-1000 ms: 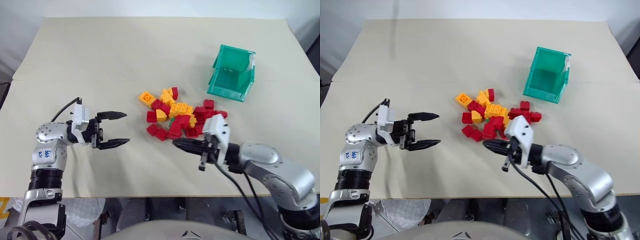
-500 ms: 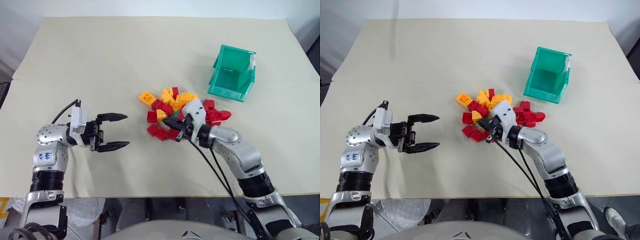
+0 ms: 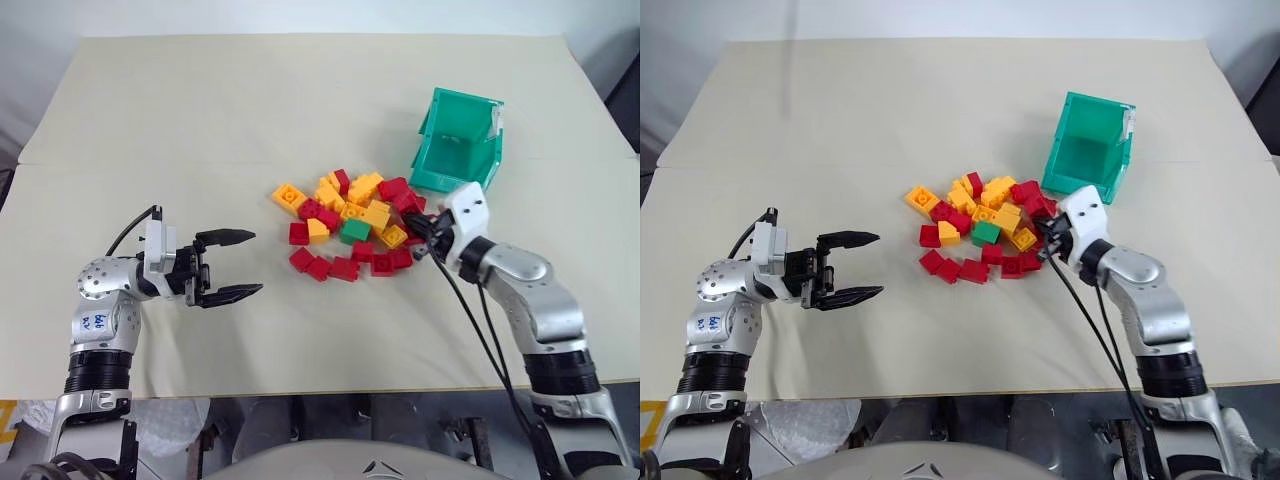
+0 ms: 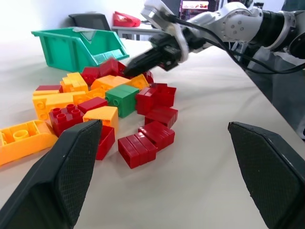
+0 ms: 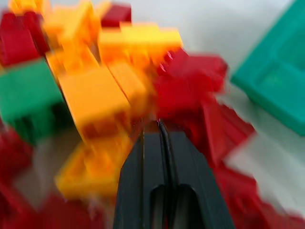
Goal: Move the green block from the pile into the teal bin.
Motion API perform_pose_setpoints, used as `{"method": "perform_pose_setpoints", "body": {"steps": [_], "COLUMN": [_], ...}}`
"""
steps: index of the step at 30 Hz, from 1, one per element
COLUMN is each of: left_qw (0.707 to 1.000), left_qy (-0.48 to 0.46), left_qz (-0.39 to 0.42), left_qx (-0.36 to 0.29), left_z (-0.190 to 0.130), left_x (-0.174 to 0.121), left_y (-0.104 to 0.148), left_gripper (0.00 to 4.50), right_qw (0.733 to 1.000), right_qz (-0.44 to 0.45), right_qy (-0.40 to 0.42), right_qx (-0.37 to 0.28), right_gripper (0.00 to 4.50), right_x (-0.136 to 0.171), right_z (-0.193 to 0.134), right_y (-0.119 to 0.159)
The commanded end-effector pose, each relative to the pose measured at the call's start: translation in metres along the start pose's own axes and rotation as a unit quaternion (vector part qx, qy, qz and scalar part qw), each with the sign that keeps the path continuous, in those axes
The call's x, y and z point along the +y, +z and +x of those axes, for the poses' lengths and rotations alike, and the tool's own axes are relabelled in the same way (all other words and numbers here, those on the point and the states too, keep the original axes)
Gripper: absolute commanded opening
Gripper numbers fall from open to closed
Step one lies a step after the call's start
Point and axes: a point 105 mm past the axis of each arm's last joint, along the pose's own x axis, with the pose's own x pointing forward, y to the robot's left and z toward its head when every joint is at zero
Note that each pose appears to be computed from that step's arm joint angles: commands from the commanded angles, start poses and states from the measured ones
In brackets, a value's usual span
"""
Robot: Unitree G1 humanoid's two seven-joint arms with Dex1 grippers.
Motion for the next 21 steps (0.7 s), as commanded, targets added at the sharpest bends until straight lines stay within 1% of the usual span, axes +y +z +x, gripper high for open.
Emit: {"method": "perform_pose_setpoints", "body": {"steps": [1, 3, 4, 6, 11, 13, 15, 17, 18, 19, 21], "left_qw": [1.000, 1.000, 1.000, 1.000, 1.000, 1.000, 1.000, 1.000, 1.000, 1.000, 1.000], "left_qy": [-0.002, -0.003, -0.004, -0.006, -0.007, -0.007, -0.006, -0.005, -0.001, 0.002, 0.006], "left_qz": [0.019, 0.017, 0.016, 0.015, 0.017, 0.019, 0.020, 0.021, 0.022, 0.023, 0.025], "left_qx": [-0.009, -0.010, -0.010, -0.012, -0.015, -0.017, -0.018, -0.019, -0.019, -0.019, -0.018], "left_z": [0.003, 0.003, 0.004, 0.006, 0.008, 0.009, 0.009, 0.008, 0.007, 0.006, 0.004], "left_x": [0.004, 0.005, 0.007, 0.008, 0.012, 0.013, 0.013, 0.013, 0.014, 0.014, 0.013], "left_y": [0.007, 0.007, 0.006, 0.005, 0.004, 0.005, 0.005, 0.005, 0.006, 0.006, 0.006], "left_gripper": [4.50, 4.50, 4.50, 4.50, 4.50, 4.50, 4.50, 4.50, 4.50, 4.50, 4.50], "right_qw": [0.998, 0.996, 0.994, 0.989, 0.987, 0.984, 0.984, 0.983, 0.981, 0.980, 0.981], "right_qz": [-0.026, -0.022, -0.027, -0.023, -0.031, -0.045, -0.052, -0.057, -0.070, -0.080, -0.085], "right_qy": [0.044, 0.090, 0.110, 0.137, 0.128, 0.130, 0.132, 0.135, 0.148, 0.158, 0.159], "right_qx": [-0.045, -0.018, 0.009, 0.057, 0.096, 0.109, 0.111, 0.110, 0.100, 0.092, 0.072], "right_gripper": [0.04, 0.04, 0.20, 0.61, 2.19, 2.93, 3.56, 4.32, 4.46, 4.46, 4.46], "right_x": [0.005, 0.012, 0.012, 0.011, -0.004, -0.006, -0.006, -0.004, 0.004, 0.010, 0.023], "right_z": [-0.030, -0.049, -0.065, -0.084, -0.102, -0.106, -0.106, -0.105, -0.097, -0.091, -0.069], "right_y": [0.034, 0.031, 0.027, 0.020, 0.025, 0.030, 0.033, 0.036, 0.044, 0.049, 0.060]}}
